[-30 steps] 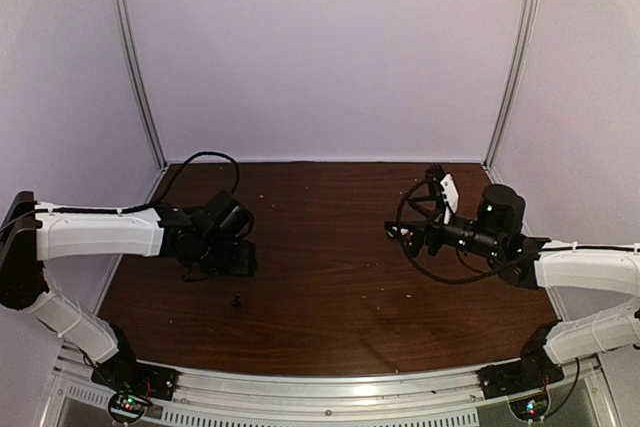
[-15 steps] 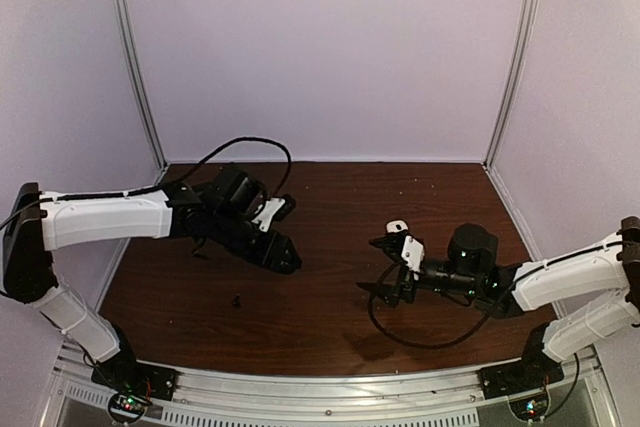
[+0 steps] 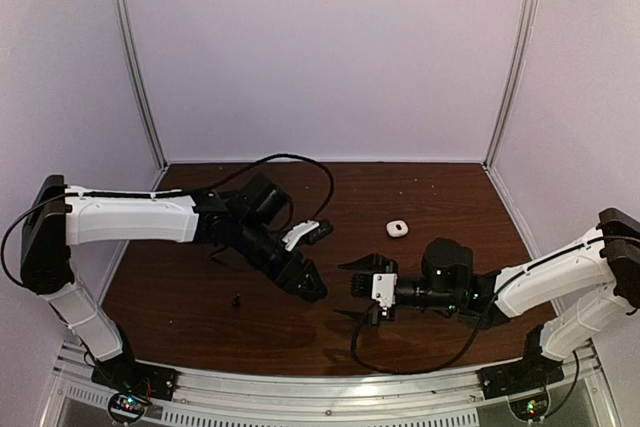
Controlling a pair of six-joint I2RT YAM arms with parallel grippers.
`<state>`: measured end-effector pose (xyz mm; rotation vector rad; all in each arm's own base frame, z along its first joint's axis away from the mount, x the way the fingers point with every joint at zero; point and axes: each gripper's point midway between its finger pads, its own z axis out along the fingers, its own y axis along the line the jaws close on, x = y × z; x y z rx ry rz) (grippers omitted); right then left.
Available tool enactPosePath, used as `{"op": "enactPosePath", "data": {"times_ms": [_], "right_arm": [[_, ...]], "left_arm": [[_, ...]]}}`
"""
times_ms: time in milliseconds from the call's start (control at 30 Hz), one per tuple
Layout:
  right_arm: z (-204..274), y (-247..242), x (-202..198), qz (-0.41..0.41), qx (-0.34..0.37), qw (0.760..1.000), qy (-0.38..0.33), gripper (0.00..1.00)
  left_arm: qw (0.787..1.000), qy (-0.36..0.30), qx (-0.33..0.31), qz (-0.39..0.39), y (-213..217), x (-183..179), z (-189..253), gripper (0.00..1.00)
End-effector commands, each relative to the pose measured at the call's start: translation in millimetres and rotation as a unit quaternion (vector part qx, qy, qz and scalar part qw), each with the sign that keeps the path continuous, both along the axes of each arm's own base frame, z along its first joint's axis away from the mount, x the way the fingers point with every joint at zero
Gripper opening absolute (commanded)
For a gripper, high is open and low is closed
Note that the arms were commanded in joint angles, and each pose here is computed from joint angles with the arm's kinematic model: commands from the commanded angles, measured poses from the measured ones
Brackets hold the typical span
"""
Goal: Insert the wireless bluetooth earbuds into the charging case
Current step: Pass from the left arm to the right
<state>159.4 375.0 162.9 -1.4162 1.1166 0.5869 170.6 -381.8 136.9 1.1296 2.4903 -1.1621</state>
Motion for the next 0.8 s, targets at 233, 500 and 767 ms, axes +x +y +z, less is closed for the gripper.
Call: {"op": "enactPosePath", "data": {"times_ms": [233,500,767], "right_arm": [[-21,24,-11,0.009,-0.077,0.995,-0.062,0.7],[-31,29,-16,0.02,-0.099,0.992,-0.076,0.57],[-38,30,-16,0.02,-0.115,0.989,-0.094,0.42]], "left_arm": [[0.998,0.022,-0.035,-0.053,-24,-15,12,0.36],[0.997,0.038,-0.025,-0.068,-27,-23,6,0.35],[0.995,0.049,-0.022,-0.082,-31,-28,3,0.34]]}}
